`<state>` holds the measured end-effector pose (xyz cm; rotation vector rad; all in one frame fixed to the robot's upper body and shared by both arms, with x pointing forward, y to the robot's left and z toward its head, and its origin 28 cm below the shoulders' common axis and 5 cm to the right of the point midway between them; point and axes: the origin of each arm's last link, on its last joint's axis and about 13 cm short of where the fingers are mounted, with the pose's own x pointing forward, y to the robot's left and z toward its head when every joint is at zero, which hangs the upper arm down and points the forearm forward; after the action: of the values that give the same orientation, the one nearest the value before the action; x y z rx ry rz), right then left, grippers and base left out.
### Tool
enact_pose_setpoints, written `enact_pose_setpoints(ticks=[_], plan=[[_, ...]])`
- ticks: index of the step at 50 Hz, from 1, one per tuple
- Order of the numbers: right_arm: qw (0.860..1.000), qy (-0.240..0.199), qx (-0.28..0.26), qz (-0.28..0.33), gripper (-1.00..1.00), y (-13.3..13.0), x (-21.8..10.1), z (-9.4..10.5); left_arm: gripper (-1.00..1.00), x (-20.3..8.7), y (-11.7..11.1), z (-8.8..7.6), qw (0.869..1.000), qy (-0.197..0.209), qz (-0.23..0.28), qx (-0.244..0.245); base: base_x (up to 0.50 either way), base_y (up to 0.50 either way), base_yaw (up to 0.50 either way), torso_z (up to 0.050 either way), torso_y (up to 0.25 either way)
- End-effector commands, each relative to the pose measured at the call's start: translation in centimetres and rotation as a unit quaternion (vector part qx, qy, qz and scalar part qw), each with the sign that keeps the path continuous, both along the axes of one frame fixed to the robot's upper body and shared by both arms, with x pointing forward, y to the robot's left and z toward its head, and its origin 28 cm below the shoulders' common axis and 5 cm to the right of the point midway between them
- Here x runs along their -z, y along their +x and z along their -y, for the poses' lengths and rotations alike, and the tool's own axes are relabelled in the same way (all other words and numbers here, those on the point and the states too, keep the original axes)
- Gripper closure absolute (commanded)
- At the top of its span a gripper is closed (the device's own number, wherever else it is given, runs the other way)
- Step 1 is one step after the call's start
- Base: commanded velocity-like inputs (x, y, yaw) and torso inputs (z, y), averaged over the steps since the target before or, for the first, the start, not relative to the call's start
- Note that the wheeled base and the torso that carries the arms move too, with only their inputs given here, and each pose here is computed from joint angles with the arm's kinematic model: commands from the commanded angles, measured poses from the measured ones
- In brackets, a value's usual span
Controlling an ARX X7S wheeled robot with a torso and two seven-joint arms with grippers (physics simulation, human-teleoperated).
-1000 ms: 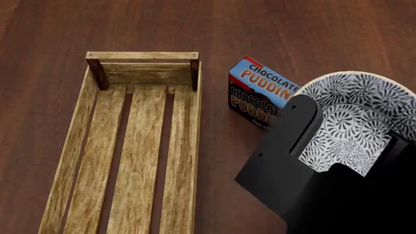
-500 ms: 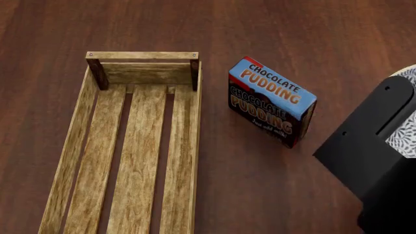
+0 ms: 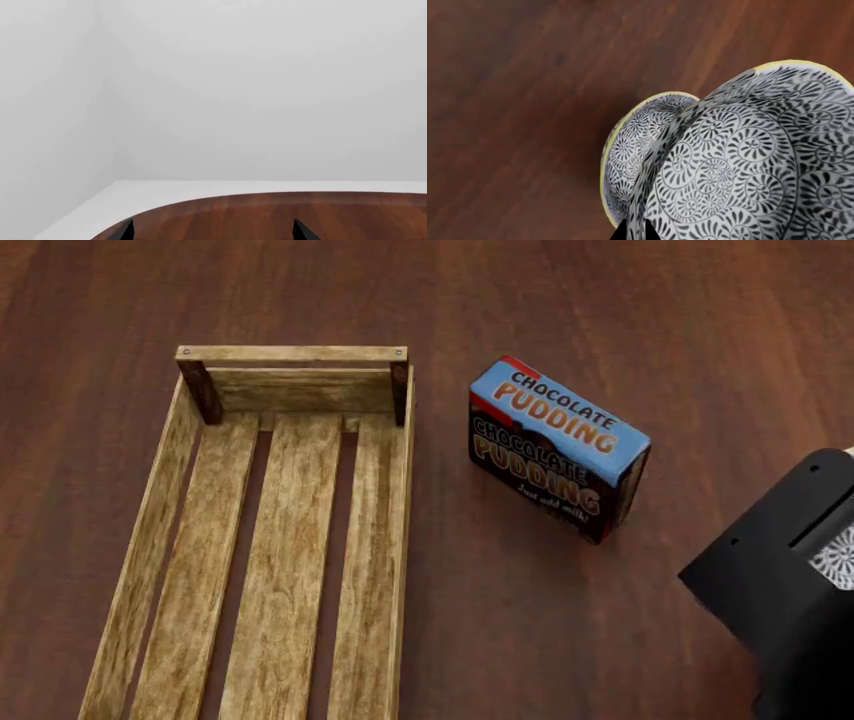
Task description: Stack the left bowl on the right bowl and place them in the tray.
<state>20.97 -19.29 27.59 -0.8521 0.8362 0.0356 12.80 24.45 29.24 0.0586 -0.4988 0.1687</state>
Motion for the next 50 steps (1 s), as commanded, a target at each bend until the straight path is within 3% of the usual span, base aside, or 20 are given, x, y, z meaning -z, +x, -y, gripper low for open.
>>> enact_pose_setpoints(ticks=[1, 21, 50], plan=[[1.0, -0.006, 0.012, -0.003, 1.0, 1.4, 1.8, 0.7, -1.0, -0.1, -0.1, 0.1, 1.0, 0.002, -0.002, -0.001, 0.0, 0.0, 0.0, 0.0, 0.0], [0.999, -0.025, 0.016, -0.014, 1.0, 3.6, 3.6, 1.7, -1.0, 0.1, 0.0, 0.1, 1.0, 0.001, -0.006, -0.003, 0.0, 0.0, 0.0, 0.0, 0.0], [0.999, -0.021, 0.005, -0.035, 1.0, 4.0, 5.7, 2.0, -1.0, 0.1, 0.1, 0.3, 1.0, 0.001, -0.008, -0.003, 0.0, 0.0, 0.0, 0.0, 0.0]])
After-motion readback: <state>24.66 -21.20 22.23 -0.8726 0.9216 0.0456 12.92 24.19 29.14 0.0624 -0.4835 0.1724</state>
